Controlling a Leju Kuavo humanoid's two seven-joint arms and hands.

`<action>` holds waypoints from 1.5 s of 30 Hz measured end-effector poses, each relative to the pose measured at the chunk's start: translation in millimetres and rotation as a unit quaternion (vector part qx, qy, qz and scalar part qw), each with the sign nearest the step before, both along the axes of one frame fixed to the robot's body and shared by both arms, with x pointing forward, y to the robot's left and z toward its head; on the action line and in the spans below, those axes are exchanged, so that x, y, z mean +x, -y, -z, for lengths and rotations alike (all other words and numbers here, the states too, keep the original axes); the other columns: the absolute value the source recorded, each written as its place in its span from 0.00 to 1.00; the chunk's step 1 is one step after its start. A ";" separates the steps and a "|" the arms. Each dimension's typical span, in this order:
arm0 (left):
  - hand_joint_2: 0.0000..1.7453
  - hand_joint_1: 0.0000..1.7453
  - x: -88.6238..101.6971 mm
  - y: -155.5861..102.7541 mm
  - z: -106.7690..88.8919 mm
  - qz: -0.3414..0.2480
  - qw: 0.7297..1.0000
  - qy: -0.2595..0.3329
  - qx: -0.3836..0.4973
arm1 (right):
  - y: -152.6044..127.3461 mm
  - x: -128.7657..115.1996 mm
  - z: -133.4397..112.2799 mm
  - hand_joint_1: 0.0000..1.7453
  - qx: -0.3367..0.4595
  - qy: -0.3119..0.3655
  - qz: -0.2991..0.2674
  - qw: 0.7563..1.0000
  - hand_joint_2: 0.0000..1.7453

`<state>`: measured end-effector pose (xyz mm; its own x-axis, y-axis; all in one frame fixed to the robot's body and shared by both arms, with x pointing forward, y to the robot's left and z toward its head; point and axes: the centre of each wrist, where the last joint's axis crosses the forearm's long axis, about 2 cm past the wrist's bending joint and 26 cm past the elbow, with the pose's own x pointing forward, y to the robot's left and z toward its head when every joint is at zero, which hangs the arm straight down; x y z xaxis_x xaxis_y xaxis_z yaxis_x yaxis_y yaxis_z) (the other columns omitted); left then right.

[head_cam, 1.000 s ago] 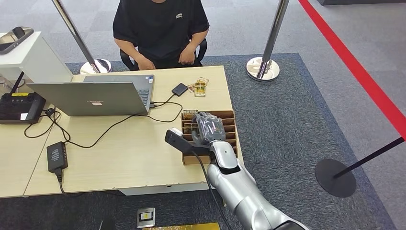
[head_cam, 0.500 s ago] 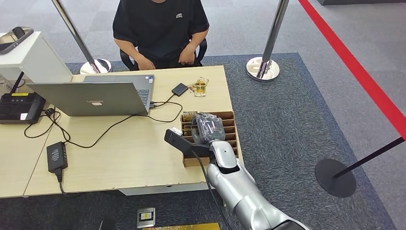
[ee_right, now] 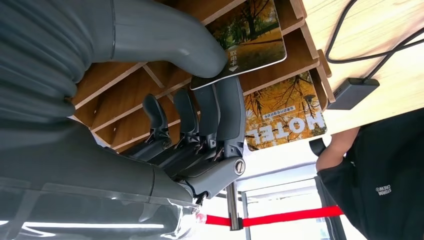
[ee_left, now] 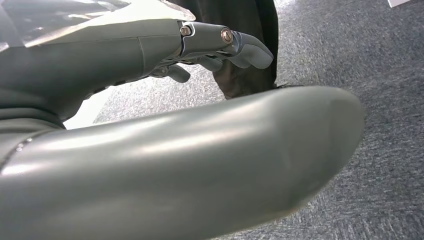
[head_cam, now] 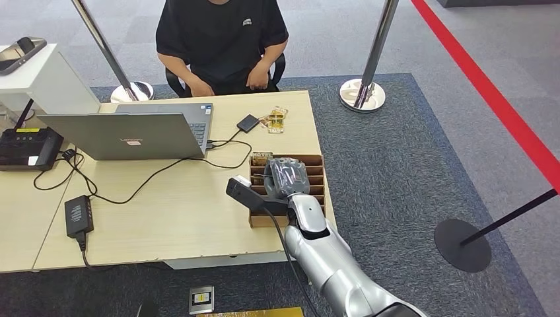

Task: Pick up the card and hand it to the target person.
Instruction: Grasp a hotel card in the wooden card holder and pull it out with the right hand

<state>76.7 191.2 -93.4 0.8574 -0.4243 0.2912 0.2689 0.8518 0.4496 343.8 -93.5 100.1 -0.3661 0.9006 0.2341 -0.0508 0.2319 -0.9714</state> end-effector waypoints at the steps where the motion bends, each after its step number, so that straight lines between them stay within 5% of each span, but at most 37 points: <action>1: 0.00 0.00 0.0 0.0 0.0 0.000 1.000 0.000 0.000 | 0.0 0.0 0.0 0.73 0.000 0.000 0.000 1.000 1.00; 19: 0.00 0.00 -1.9 -0.3 0.4 -0.004 1.000 0.002 -0.001 | 1.8 2.1 -4.6 0.79 0.027 0.010 -0.010 1.000 1.00; 45: 0.00 0.00 -3.3 -0.6 0.6 -0.004 1.000 0.000 0.002 | 16.1 11.6 -62.0 0.80 0.116 0.123 -0.017 0.986 1.00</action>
<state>73.4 191.8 -94.1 0.8610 -0.4181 0.2895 0.2621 0.8526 0.4520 355.4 -109.6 162.1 -0.4661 0.8199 0.3325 0.1677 0.4509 -0.8767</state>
